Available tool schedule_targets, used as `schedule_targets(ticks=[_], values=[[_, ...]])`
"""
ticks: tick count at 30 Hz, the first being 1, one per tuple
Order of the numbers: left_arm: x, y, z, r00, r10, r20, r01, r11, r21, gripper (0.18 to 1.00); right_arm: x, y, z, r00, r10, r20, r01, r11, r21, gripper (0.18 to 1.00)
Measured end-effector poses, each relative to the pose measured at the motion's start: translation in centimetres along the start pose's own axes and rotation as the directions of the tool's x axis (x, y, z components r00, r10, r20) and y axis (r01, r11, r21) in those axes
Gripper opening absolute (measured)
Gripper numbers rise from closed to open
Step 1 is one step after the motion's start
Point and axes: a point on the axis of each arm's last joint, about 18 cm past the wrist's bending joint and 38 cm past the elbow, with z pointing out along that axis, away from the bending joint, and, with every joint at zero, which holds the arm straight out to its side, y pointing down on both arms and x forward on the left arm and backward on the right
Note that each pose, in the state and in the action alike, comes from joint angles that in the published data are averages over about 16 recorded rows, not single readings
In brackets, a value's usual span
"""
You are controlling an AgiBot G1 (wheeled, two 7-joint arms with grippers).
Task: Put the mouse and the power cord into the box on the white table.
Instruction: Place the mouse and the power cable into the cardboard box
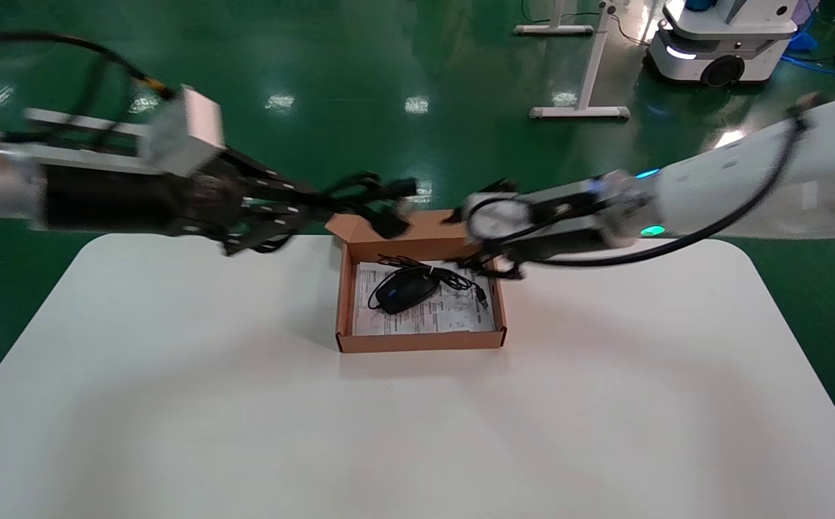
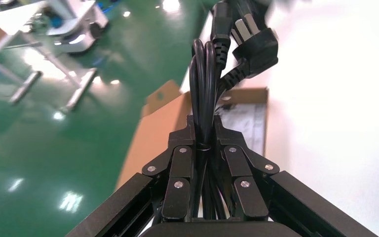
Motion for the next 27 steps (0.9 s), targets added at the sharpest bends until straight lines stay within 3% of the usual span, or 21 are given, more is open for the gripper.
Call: schedule_targets(ticks=[8,13,22,27], values=[[1.6,2.2,9.5,0.999,-0.031,-0.019,0.031,0.999,-0.035,0.243,1.3,4.5,-7.7,0.998,0.005,-0.068,-0.011,0.997,-0.079,0.606],[2.3,3.7,13.4,0.999,-0.034,0.013,0.035,0.996,-0.086,0.243,0.7,6.6,-10.7,0.997,0.017,-0.077,-0.026,0.993,-0.114,0.727],[2.8,5.5,15.9,0.998,-0.014,0.054,0.022,0.987,-0.16,0.243,-0.7,8.2,-12.7,0.996,0.055,-0.073,-0.064,0.99,-0.123,0.904],[2.9,5.8,16.1,0.999,-0.008,0.054,0.017,0.985,-0.171,0.246,-1.1,8.3,-12.8,0.995,0.072,-0.074,-0.08,0.99,-0.114,0.952]])
